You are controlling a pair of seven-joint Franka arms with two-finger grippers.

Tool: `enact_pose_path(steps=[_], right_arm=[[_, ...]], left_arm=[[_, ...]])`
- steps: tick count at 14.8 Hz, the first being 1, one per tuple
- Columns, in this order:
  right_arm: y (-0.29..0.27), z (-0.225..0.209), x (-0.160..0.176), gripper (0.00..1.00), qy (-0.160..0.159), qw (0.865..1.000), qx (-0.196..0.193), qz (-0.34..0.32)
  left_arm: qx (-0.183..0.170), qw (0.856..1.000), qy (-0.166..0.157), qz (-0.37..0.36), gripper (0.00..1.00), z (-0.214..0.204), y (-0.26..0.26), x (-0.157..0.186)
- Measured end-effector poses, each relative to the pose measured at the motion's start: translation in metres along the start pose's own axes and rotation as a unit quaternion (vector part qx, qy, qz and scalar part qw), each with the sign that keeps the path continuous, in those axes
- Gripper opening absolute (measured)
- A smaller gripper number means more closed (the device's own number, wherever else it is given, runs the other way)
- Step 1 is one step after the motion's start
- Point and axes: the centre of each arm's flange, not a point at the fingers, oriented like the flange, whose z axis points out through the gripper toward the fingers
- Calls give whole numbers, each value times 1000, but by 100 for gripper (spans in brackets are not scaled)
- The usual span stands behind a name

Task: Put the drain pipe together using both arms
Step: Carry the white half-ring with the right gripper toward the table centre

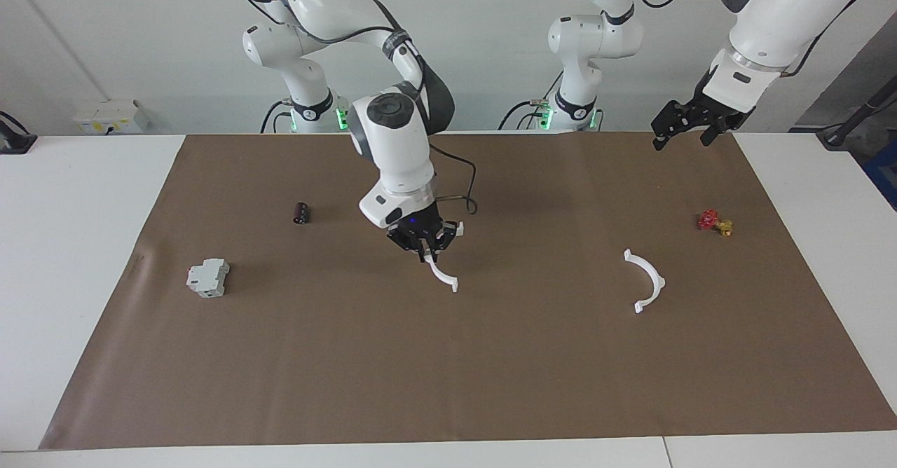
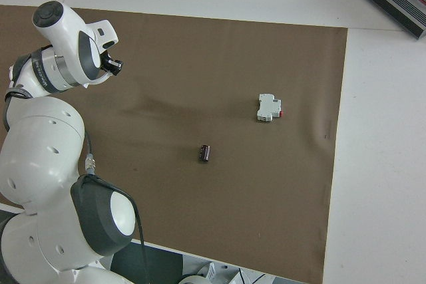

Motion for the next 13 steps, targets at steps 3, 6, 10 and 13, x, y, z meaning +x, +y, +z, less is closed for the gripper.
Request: enact_pose_path(steps=[3, 6, 10, 13], right_arm=[[-23, 22, -13, 21, -15, 999, 1, -37], [-34, 35, -21, 21, -23, 999, 0, -49], [-49, 46, -34, 21, -28, 997, -7, -68], [-39, 56, -31, 21, -28, 996, -28, -75]], left_arm=[[0, 1000, 0, 0, 100, 0, 0, 0], [0, 1000, 1, 0, 100, 0, 0, 0], [0, 1000, 1, 0, 100, 0, 0, 1], [0, 1000, 1, 0, 100, 0, 0, 1]])
